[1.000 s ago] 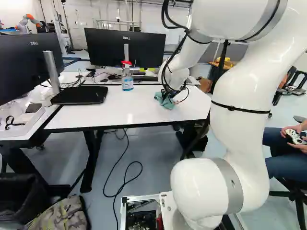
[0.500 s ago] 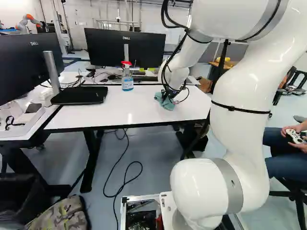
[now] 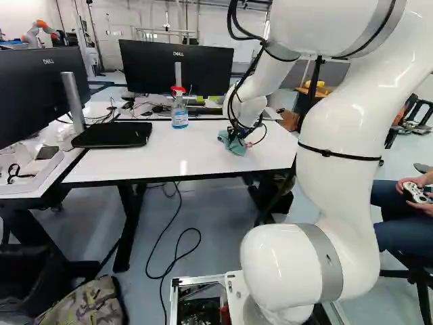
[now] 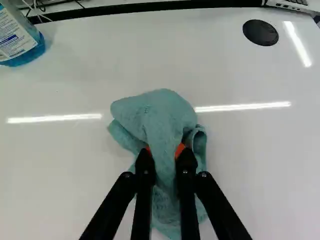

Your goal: Clean the table with the green towel

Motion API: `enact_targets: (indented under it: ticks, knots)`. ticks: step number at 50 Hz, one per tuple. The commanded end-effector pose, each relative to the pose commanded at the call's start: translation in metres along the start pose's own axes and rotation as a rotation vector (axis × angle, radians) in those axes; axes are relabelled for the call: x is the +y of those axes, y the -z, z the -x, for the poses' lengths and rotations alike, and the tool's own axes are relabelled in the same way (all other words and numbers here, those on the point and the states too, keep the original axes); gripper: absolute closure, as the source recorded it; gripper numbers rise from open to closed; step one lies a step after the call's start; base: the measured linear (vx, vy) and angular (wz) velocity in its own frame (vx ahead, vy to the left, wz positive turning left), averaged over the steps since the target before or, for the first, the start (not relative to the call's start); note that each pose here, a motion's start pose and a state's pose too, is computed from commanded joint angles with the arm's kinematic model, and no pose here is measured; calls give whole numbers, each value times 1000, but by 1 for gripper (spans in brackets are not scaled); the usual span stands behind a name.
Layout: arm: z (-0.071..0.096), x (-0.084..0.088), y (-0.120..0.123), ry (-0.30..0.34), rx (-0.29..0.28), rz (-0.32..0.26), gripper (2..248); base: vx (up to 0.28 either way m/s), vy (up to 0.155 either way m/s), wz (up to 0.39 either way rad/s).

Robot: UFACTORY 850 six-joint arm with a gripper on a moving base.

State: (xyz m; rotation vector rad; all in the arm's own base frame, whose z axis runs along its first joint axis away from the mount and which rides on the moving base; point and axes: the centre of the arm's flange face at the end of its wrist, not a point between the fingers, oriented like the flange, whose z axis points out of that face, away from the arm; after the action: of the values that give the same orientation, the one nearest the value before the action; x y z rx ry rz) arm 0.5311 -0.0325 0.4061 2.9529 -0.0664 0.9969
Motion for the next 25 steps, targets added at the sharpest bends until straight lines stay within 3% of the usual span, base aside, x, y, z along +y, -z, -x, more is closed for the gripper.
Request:
enact_targets:
  ticks: [25]
  knots:
    - [0, 0, 0, 0, 4, 0, 194, 0, 0, 0]
